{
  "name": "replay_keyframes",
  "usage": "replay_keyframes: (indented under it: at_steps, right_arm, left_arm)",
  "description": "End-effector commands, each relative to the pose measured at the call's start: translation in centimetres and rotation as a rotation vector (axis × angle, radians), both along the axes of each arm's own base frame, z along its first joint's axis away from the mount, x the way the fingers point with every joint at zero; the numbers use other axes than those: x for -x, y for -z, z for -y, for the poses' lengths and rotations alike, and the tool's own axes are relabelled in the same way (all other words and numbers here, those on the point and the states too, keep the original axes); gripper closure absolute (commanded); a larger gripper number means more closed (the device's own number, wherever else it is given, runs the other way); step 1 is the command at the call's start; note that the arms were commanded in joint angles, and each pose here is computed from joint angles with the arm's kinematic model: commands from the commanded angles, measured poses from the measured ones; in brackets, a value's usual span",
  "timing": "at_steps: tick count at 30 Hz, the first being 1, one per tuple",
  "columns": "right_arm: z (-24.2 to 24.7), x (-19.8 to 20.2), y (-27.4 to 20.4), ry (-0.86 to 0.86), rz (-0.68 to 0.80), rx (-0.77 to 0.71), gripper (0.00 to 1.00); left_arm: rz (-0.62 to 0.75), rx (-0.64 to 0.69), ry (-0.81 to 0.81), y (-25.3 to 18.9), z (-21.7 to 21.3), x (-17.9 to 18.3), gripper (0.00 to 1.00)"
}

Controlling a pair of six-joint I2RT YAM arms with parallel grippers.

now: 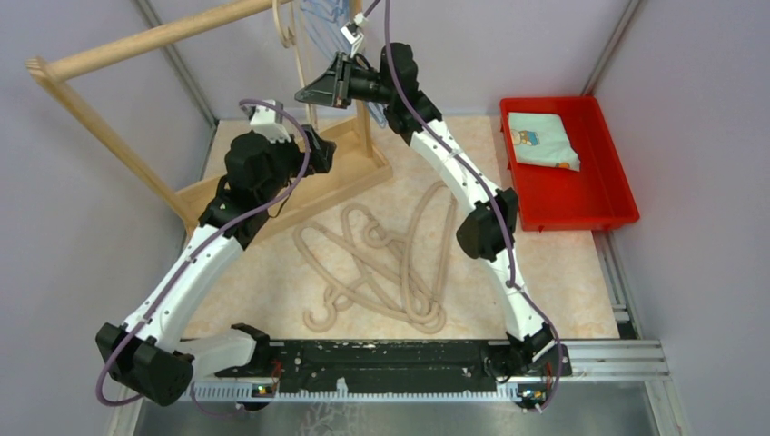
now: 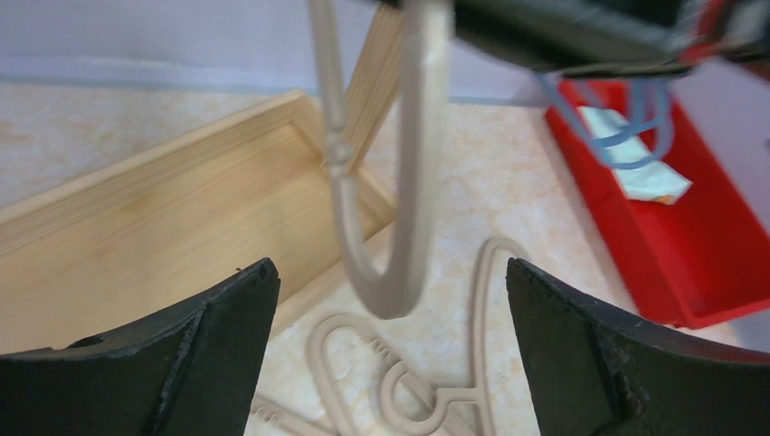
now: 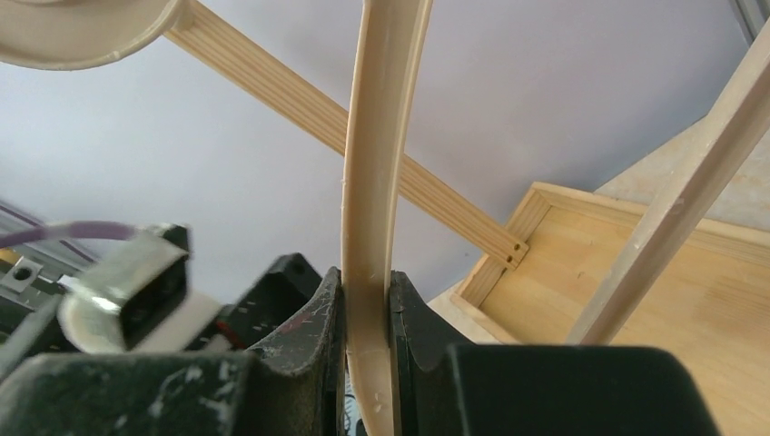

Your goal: Organize the hangers

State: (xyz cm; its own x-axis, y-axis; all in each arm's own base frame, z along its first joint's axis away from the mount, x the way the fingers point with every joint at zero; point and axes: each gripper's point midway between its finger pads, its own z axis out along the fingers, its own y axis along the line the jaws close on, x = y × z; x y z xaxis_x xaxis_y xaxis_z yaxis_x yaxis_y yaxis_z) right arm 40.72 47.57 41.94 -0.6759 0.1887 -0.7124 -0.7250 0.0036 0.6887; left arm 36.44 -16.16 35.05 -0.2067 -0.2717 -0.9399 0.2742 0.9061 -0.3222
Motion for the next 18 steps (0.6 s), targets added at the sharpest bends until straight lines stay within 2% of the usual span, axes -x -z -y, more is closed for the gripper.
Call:
replay_keyframes:
  at_steps: [1, 6, 14, 18]
  right_arm:
    - [0.9, 3.7, -5.4, -0.035, 0.067, -0.064, 1.0]
    - [0.6, 5.6, -5.0, -0.069, 0.051, -0.025, 1.0]
    - [0.9, 6.5, -4.3, -0.081, 0.015, 0.021, 1.0]
    - [1.1, 6.7, -4.3, -0.073, 0.022, 0.036, 1.0]
  left_arm:
    - [-0.032, -0.079, -0.166, 3.3, -2.7, -1.3, 0.0]
    - [-0.034, -0.08, -0.267, 4.3, -3.9, -2.7, 0.02]
    - [0.02, -0.045, -0.375, 2.5, -4.9, -3.8, 0.09]
    - [0.043, -0.045, -0.403, 1.7, -5.4, -3.5, 0.17]
